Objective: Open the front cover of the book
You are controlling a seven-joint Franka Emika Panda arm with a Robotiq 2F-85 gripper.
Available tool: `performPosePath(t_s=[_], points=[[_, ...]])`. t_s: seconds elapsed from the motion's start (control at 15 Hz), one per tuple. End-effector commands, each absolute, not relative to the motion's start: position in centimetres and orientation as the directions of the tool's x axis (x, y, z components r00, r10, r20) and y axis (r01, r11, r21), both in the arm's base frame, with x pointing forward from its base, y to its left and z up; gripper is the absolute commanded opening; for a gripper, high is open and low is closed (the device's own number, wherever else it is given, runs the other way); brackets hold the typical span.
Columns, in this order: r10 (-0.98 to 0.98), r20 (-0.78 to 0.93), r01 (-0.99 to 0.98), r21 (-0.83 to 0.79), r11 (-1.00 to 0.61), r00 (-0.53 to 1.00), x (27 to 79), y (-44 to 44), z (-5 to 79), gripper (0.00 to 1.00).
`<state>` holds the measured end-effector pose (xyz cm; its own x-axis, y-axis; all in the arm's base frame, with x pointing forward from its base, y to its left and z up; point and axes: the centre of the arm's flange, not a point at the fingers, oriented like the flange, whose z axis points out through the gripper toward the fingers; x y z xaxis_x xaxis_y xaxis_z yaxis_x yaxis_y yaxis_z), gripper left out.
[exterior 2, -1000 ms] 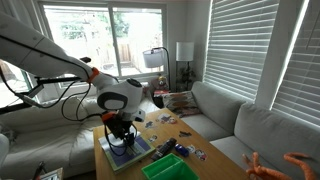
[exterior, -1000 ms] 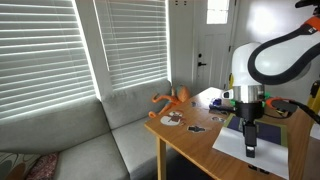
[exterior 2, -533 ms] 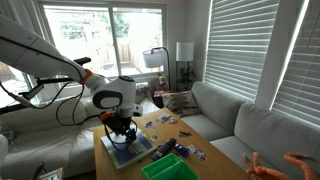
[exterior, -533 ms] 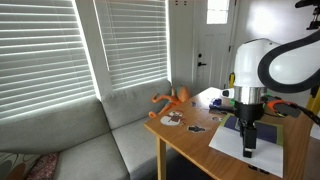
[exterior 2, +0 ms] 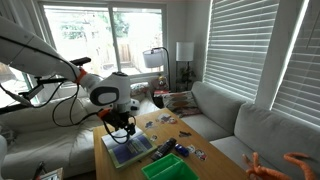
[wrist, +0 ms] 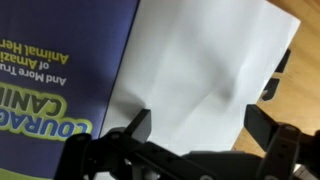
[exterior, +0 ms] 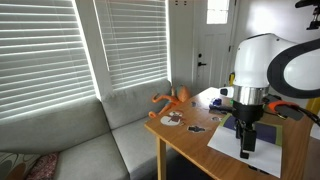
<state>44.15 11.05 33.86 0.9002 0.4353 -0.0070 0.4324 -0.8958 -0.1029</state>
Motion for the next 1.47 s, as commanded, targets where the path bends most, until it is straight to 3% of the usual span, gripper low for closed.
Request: performPosePath(t_s=[0.0, 1.4], points=[[0.456, 0.005, 0.456, -0.027, -0.89, 0.89, 43.3, 12.3, 34.5, 1.0], [0.51, -0.039, 0.511, 0.096, -0.854, 0.859, 42.6, 13.1, 33.3, 1.0]])
